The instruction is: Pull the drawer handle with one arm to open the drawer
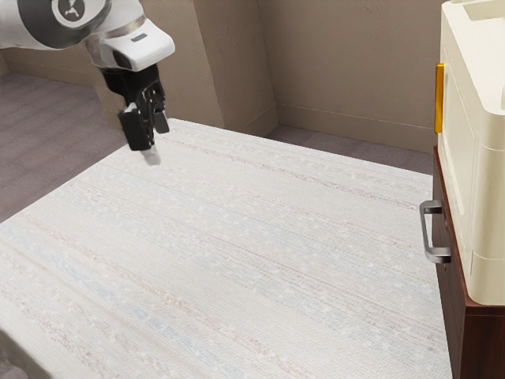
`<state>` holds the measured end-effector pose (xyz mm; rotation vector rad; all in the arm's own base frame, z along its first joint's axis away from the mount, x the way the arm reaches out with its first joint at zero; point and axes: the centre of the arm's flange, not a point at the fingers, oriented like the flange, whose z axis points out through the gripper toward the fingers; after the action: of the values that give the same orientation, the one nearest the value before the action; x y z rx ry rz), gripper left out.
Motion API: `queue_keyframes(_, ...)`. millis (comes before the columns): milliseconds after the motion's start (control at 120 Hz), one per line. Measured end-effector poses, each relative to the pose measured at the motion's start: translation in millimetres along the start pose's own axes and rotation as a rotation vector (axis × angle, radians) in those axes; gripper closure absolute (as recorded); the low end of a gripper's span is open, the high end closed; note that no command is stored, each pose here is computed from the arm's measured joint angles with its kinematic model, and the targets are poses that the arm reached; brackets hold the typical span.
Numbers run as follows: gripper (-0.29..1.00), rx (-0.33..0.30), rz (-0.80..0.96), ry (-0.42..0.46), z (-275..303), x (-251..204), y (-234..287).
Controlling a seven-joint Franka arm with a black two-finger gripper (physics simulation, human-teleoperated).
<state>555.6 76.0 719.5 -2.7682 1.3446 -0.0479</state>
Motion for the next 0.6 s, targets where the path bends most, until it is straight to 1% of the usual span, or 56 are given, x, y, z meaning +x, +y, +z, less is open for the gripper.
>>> queue_keyframes(192, 0.0, -0.007, -0.04, -0.004, 6, -3, -5)
queue_keyframes(292, 0.0, -0.039, -0.048, -0.004, 19, 1, -4)
queue_keyframes(358, 0.0, -0.047, -0.038, -0.003, 19, -2, 1)
queue_keyframes(475, 0.0, -0.056, 0.075, -0.003, 22, 5, 11)
queue_keyframes(517, 0.0, -0.058, 0.144, -0.002, 25, 8, 15)
queue_keyframes(600, 0.0, -0.042, 0.312, -0.005, 28, 20, 22)
